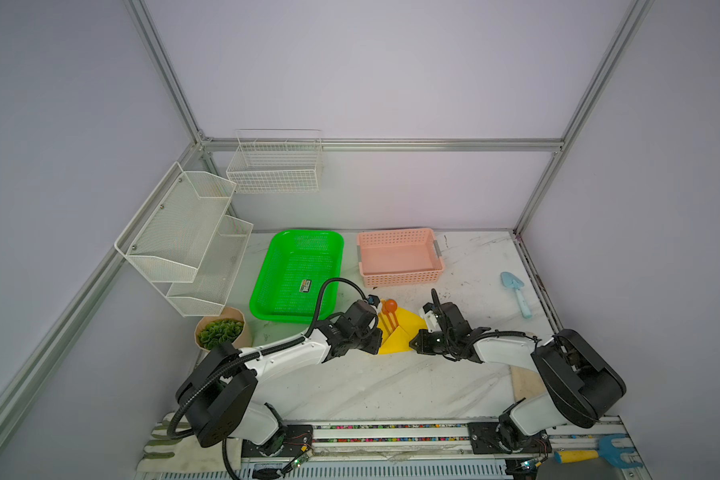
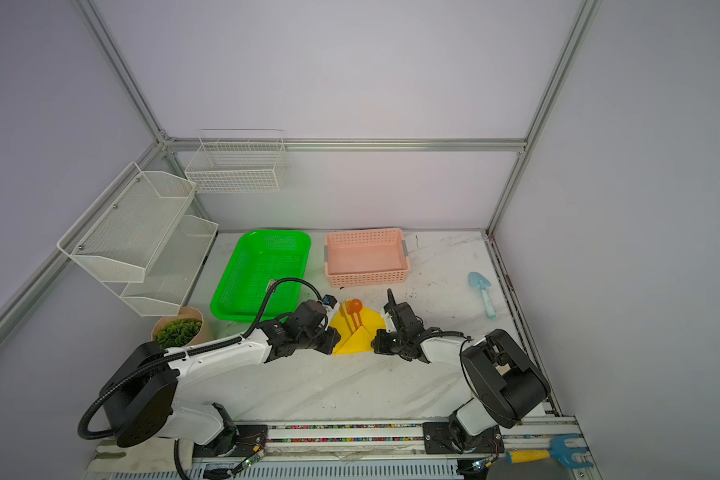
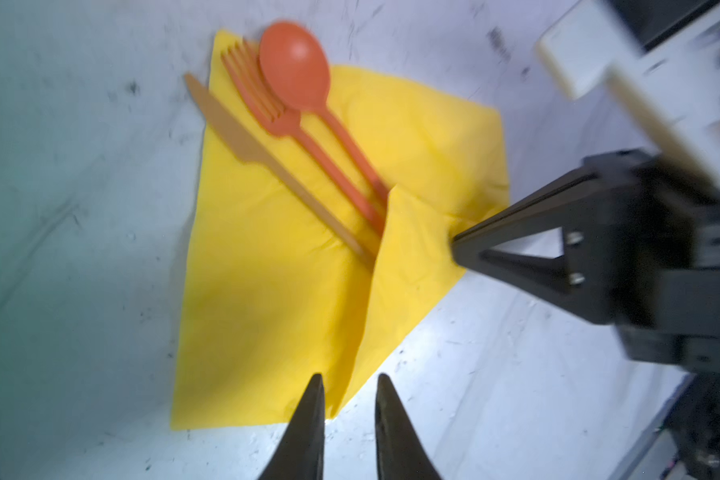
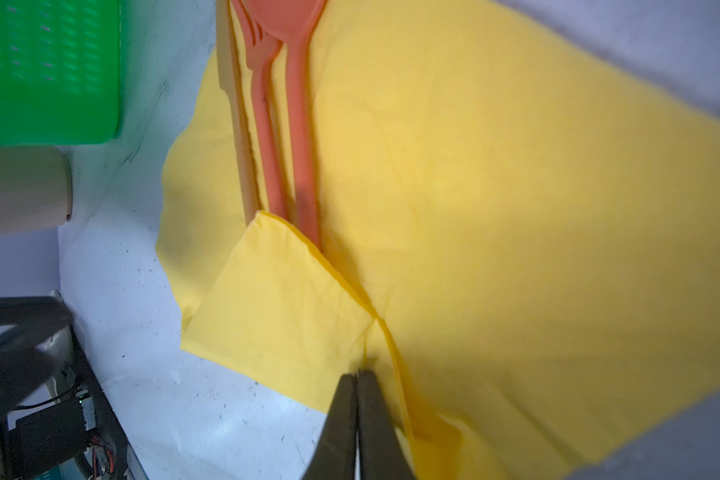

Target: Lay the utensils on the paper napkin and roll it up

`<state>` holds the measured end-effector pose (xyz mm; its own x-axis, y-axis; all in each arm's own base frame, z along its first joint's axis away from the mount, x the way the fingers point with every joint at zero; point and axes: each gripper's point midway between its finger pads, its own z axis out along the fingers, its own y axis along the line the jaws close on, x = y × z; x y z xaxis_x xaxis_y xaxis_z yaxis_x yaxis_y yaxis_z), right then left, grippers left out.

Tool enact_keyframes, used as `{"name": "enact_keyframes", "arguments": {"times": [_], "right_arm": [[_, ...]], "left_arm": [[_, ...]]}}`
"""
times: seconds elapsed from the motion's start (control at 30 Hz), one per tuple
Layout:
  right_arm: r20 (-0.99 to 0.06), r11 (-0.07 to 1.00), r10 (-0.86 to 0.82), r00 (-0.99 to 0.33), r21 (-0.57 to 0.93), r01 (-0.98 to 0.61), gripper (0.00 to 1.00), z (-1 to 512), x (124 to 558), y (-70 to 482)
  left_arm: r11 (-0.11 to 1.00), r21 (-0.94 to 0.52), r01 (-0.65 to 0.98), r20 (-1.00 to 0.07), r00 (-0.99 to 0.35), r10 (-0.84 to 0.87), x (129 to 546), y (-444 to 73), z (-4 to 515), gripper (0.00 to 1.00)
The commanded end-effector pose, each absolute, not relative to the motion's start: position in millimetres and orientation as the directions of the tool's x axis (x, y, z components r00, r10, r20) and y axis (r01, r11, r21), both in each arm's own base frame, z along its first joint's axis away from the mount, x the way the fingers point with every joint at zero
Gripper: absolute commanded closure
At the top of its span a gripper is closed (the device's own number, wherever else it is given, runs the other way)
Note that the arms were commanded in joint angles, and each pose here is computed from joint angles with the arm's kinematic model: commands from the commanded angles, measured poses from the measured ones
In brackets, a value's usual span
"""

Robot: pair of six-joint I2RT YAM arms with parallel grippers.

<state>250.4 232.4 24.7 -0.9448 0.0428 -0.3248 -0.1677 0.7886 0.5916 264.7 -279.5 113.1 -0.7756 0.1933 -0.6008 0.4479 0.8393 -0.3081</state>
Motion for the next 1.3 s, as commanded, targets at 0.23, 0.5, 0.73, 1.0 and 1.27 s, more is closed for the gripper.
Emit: {"name": "enact_keyframes", "arguments": {"times": [0.23,0.5,0.73,1.0,1.27], "right_arm": [[-0.277,0.809,0.032,-0.960,0.571,-0.138,0.91,10.6,243.1,226.0],[-0.282,0.804,0.031,-0.959,0.577,-0.144,0.91,15.1,244.6,227.9],[-0.284,0.803,0.032,-0.958,0.578,-0.145,0.91,17.7,244.4,227.7],[-0.281,0.805,0.033,-0.959,0.576,-0.141,0.91,17.2,245.3,227.9],[-0.272,0.806,0.029,-0.962,0.575,-0.138,0.91,15.7,245.1,228.5]], "left_arm": [[0.685,-0.432,0.587,-0.648,-0.730,0.216,261.6,-360.9,139.0,0.78],[0.690,-0.450,0.567,-0.603,-0.763,0.232,255.6,-366.0,101.3,0.78],[0.736,-0.432,0.522,-0.543,-0.802,0.249,256.4,-349.8,64.3,0.79],[0.764,-0.418,0.492,-0.497,-0.828,0.260,247.0,-329.7,39.8,0.80],[0.795,-0.401,0.456,-0.467,-0.848,0.251,247.9,-313.1,20.8,0.81]]}}
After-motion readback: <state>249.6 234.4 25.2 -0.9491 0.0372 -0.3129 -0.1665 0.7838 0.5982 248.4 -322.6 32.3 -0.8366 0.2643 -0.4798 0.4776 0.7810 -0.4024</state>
